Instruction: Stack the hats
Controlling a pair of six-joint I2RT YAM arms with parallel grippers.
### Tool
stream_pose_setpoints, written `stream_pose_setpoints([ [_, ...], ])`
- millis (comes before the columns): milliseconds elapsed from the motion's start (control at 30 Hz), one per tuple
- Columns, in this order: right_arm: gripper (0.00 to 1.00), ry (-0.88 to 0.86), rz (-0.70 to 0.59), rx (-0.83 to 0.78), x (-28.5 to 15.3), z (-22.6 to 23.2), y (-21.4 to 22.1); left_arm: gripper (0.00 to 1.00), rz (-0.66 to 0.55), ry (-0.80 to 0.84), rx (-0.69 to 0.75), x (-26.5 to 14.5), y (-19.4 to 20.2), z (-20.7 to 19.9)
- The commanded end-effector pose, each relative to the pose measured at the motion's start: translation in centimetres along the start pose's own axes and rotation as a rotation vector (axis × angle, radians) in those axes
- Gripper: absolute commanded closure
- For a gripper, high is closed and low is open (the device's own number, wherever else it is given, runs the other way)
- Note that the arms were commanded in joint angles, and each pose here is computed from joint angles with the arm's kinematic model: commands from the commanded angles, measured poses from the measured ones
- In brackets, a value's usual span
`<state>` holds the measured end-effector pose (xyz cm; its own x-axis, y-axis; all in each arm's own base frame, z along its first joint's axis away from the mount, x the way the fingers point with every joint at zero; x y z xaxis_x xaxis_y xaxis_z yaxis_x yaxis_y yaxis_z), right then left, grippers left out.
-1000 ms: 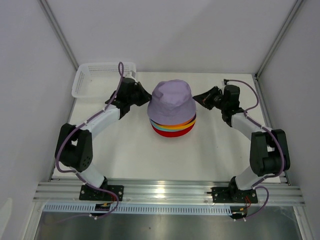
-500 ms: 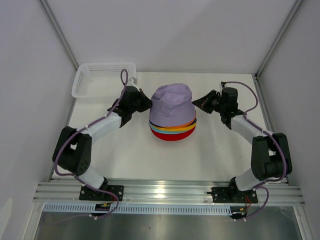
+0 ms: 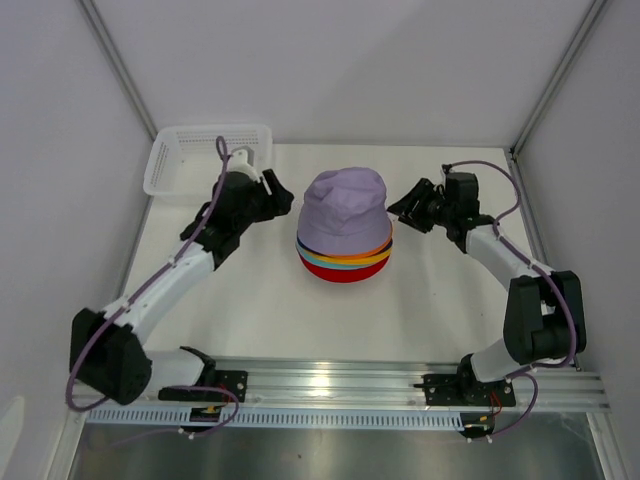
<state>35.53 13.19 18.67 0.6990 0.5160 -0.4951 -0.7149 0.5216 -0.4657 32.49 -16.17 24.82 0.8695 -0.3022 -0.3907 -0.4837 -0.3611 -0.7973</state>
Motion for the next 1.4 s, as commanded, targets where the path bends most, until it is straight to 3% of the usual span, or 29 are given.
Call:
stream_pose_setpoints([
  [0, 0.44, 0.012, -0.086, -0.121, -2.6, 1.9, -3.1, 0.31, -0.089, 0.023, 0.128, -4.7, -2.9, -0.4],
  [100, 0.40, 0.008, -0.151, -0.158, -4.2, 3.1, -5.0, 0.32, -0.071, 0.188, 0.198, -7.0, -2.4, -1.8],
  [233, 0.32, -0.035, -0.238, -0.222, -5.5, 5.2, -7.2, 0.32, 0.092, 0.617, 0.320, -10.7, 0.1, -5.6],
  [333, 0.29, -0.076, -0.270, -0.249, -5.2, 6.2, -8.4, 0.33, 0.158, 0.682, 0.396, -11.0, 1.9, -6.7],
  [467, 0.28, -0.158, -0.240, -0.236, -3.2, 7.2, -9.0, 0.35, 0.204, 0.638, 0.464, -9.4, 3.6, -7.9],
  [600, 0.37, -0.187, -0.220, -0.225, -0.2, 7.4, -8.9, 0.40, 0.268, 0.599, 0.472, -7.4, 6.1, -8.9],
  [767, 0.41, -0.181, -0.155, -0.222, 3.1, 7.1, -7.2, 0.47, 0.263, 0.529, 0.417, -4.6, 7.5, -9.1],
  [967, 0.45, -0.167, -0.060, -0.207, 6.4, 6.4, -4.5, 0.48, 0.317, 0.477, 0.402, -2.6, 9.2, -8.4],
  [1167, 0.50, -0.130, 0.015, -0.184, 7.7, 4.7, -1.5, 0.51, 0.387, 0.396, 0.414, -0.6, 11.1, -7.2],
  [1367, 0.52, -0.084, -0.003, -0.178, 8.0, 3.6, -1.3, 0.55, 0.407, 0.324, 0.411, 1.2, 12.3, -6.3],
])
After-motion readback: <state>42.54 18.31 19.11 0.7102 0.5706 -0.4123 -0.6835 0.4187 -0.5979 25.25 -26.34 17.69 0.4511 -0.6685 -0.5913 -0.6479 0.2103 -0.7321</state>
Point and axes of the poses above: each gripper's point midway between its finger pads, its own x axis out along the fingers, its own z axis along the line the jaws close on, y = z × x, the point moved 6 cm from there along -x, back along the fingers, and after that the axes turned 1 degree about -x, right-handed, at the moved point
